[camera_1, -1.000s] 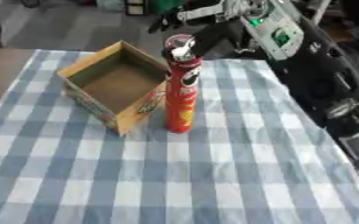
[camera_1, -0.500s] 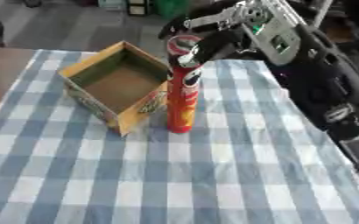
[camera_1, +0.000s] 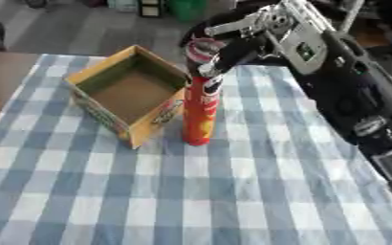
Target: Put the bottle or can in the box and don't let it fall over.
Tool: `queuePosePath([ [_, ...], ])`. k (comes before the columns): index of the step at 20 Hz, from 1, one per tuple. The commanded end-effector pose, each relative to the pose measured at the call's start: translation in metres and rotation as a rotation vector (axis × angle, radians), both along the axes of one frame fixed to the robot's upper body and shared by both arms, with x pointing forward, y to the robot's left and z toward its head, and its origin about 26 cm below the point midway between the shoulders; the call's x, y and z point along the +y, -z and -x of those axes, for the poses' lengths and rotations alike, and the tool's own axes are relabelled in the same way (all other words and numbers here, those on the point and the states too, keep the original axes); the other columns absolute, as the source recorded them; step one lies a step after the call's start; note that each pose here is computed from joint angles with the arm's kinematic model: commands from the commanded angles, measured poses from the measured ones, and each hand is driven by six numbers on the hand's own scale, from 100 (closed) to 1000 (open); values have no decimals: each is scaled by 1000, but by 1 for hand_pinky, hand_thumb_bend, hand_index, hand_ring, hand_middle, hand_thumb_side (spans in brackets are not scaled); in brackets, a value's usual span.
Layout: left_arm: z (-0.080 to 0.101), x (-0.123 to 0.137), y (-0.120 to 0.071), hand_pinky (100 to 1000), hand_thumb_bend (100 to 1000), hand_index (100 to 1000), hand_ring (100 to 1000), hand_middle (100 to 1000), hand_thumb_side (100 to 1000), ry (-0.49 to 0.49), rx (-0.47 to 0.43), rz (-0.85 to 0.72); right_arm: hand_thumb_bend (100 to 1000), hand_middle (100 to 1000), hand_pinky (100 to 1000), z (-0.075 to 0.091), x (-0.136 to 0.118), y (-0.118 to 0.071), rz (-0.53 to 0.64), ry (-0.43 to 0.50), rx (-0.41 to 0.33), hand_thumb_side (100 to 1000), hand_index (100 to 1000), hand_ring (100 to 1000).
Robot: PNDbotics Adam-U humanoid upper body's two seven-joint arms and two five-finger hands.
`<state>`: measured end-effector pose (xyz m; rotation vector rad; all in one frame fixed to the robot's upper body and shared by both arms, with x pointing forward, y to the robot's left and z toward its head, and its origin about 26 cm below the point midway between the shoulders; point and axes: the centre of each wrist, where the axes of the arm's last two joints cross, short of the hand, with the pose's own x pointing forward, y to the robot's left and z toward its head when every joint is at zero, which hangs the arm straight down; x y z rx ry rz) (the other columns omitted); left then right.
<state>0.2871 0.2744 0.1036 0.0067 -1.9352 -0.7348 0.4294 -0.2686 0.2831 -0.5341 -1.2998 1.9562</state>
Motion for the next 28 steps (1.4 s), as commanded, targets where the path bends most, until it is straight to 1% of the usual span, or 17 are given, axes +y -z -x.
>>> queuePosePath([
  [1, -1, 2, -8, 647, 100, 695, 544, 573, 527, 1, -25, -3, 190, 1000, 927, 0, -7, -6, 35, 20, -14, 748, 1000, 980],
  [3, -1, 2, -8, 647, 100, 695, 544, 572, 527, 0, -25, -3, 187, 1000, 888, 0, -8, -5, 47, 29, -16, 761, 1000, 958],
  [4, -1, 2, -7, 647, 100, 695, 544, 572, 527, 0, -24, -3, 183, 994, 839, 0, -9, -5, 52, 33, -17, 774, 1000, 930],
  [5, -1, 2, -7, 647, 100, 695, 544, 572, 527, 0, -24, -3, 182, 991, 825, 0, -9, -4, 56, 37, -19, 777, 1000, 921],
  [6, -1, 2, -7, 647, 100, 695, 543, 572, 527, 0, -24, -2, 161, 973, 746, 0, -9, -5, 58, 41, -22, 801, 1000, 867],
  [7, -1, 2, -7, 647, 100, 695, 543, 572, 527, -1, -24, -2, 167, 968, 726, 1, -10, -6, 59, 43, -26, 803, 1000, 853],
  [8, -1, 2, -7, 647, 100, 695, 543, 572, 527, -1, -24, -2, 168, 946, 653, 1, -10, -7, 61, 42, -32, 802, 1000, 791],
  [9, -1, 2, -7, 647, 100, 695, 543, 572, 527, -1, -24, -2, 168, 931, 617, 2, -9, -9, 62, 39, -41, 800, 1000, 756],
  [10, -1, 2, -7, 647, 100, 695, 543, 572, 527, -2, -24, -2, 164, 906, 562, 4, -9, -11, 65, 33, -50, 777, 994, 699],
  [11, -1, 2, -7, 647, 100, 695, 543, 572, 528, -2, -24, -2, 157, 894, 538, 5, -8, -13, 69, 24, -62, 755, 985, 672],
  [12, -1, 2, -7, 647, 100, 695, 543, 571, 528, -3, -23, -2, 127, 850, 489, 6, -7, -14, 73, 15, -73, 677, 948, 618],
  [13, -1, 2, -7, 647, 100, 695, 543, 571, 528, -3, -23, -1, 111, 835, 474, 7, -6, -15, 75, 5, -84, 638, 934, 606],
  [15, -1, 2, -7, 647, 100, 695, 543, 571, 529, -4, -23, -1, 100, 783, 409, 9, -6, -16, 72, -9, -103, 516, 877, 560],
  [18, -1, 2, -7, 647, 100, 695, 543, 571, 529, -6, -23, 0, 100, 703, 322, 10, -6, -16, 49, -23, -138, 419, 790, 498],
  [22, -1, 2, -7, 647, 100, 694, 542, 571, 529, -6, -23, 1, 100, 653, 263, 11, -5, -16, 9, -41, -195, 384, 756, 464],
  [25, -1, 2, -7, 647, 100, 694, 542, 570, 529, -6, -24, 1, 100, 643, 250, 14, -3, -21, -9, -63, -235, 374, 751, 457],
  [28, -1, 2, -8, 647, 100, 695, 542, 570, 530, -5, -25, 1, 100, 643, 248, 20, 1, -31, -16, -92, -270, 359, 754, 458],
])
